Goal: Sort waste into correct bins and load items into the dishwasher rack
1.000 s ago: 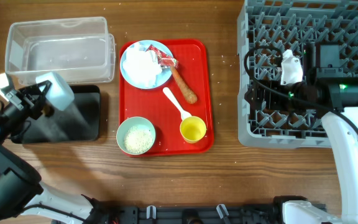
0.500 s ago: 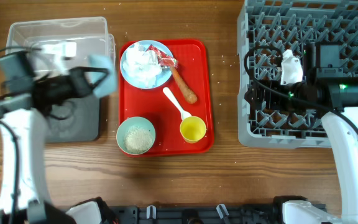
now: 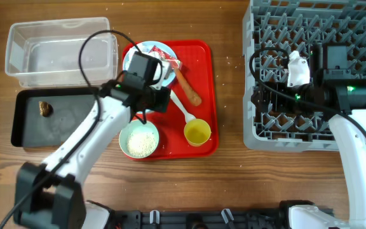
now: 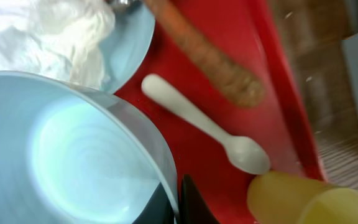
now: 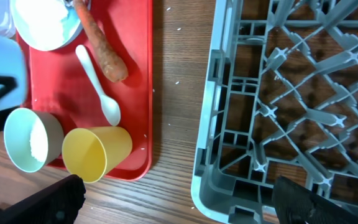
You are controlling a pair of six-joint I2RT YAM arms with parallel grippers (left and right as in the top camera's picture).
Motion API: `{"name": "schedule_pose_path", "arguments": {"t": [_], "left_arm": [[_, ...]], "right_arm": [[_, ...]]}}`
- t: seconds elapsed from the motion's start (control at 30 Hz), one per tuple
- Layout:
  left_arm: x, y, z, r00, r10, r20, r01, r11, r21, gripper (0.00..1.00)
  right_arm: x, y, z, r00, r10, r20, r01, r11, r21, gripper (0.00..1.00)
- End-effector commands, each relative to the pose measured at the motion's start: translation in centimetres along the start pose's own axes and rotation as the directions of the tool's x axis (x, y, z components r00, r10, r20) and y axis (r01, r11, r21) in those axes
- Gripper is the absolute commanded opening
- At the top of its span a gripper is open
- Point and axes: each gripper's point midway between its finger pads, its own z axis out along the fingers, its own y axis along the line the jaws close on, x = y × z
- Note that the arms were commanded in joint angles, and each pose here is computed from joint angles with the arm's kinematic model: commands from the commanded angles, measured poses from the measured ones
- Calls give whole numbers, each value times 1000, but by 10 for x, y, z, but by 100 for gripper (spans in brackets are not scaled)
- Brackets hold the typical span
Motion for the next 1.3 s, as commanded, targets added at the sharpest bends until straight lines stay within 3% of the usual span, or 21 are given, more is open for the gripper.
{"name": "schedule_pose_path", "arguments": {"t": [0.0, 0.13, 0.23, 0.43, 0.5, 0.67, 0.77, 0.9, 1.07, 1.17, 1.27], "left_arm": [[14, 16, 19, 995, -73, -65, 67, 993, -95, 4], [26, 18, 21, 989, -97, -111, 85, 991, -106, 5], [31, 19, 21, 986, -100, -134, 85, 990, -111, 11], [30, 19, 21, 987, -100, -130, 86, 990, -110, 38], [28, 19, 21, 988, -100, -121, 86, 990, -109, 42], [6, 12, -5, 993, -96, -66, 89, 991, -96, 46], [10, 6, -35, 985, -160, -66, 153, 983, -100, 49], [49, -2, -56, 953, -247, -174, 225, 964, -140, 52], [100, -26, -36, 934, -193, -301, 150, 976, -160, 55], [119, -18, -24, 931, -232, -283, 160, 953, -258, 54], [122, -10, -11, 940, -237, -246, 166, 946, -277, 50]], "right_arm": [[-6, 2, -8, 999, -30, 30, 29, 999, 14, 99], [-6, -2, -8, 999, -29, 31, 28, 999, 35, 99], [-6, -2, -8, 999, -29, 31, 28, 999, 35, 100], [-5, -2, -8, 999, -28, 27, 27, 999, 35, 99], [-5, -2, -8, 999, -28, 27, 27, 999, 35, 99], [-5, -2, -8, 999, -28, 27, 27, 999, 35, 100], [-5, -2, -8, 999, -28, 26, 27, 999, 35, 100], [-5, -2, -8, 999, -27, 26, 27, 999, 35, 99], [-5, -2, -8, 999, -27, 26, 27, 999, 35, 99], [-5, -2, -8, 999, -28, 27, 27, 999, 35, 100], [-5, -2, -8, 999, -27, 26, 26, 999, 35, 100]]}}
